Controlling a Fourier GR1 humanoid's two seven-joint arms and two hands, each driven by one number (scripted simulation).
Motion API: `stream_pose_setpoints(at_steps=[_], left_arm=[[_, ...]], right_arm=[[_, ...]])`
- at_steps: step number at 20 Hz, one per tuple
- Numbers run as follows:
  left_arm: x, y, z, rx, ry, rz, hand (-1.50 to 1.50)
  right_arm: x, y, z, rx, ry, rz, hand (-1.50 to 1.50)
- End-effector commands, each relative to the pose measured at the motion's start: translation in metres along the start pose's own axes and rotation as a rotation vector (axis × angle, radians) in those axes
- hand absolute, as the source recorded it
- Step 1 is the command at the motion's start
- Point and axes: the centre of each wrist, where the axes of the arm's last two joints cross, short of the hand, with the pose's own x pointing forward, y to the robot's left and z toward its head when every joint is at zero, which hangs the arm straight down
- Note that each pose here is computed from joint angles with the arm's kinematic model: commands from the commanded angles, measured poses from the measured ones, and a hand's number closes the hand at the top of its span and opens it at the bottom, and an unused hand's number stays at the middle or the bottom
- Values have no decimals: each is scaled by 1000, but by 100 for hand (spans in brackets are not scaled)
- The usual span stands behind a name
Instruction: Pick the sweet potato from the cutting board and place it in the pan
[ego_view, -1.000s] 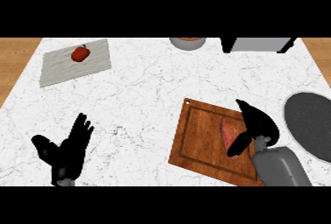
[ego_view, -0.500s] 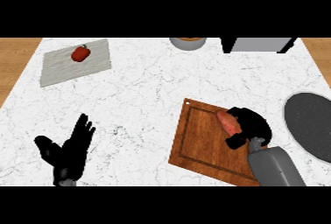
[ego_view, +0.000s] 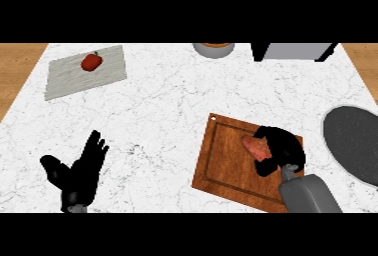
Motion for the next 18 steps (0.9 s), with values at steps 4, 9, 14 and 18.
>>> stream_pose_setpoints(at_steps=[4, 9, 14, 18], left_arm=[[3, -1, -3, 14, 15, -1, 0], [-18, 3, -3, 7, 14, 4, 0], [5, -8, 3, 15, -10, 10, 0], [-7, -12, 6, 25, 7, 11, 0]], right_arm=[[2, 52, 81, 50, -252, 154, 150], [-23, 58, 107, -38, -243, 195, 150], [-11, 19, 133, -356, -294, 207, 150], [-1, -5, 162, -617, -293, 101, 150]])
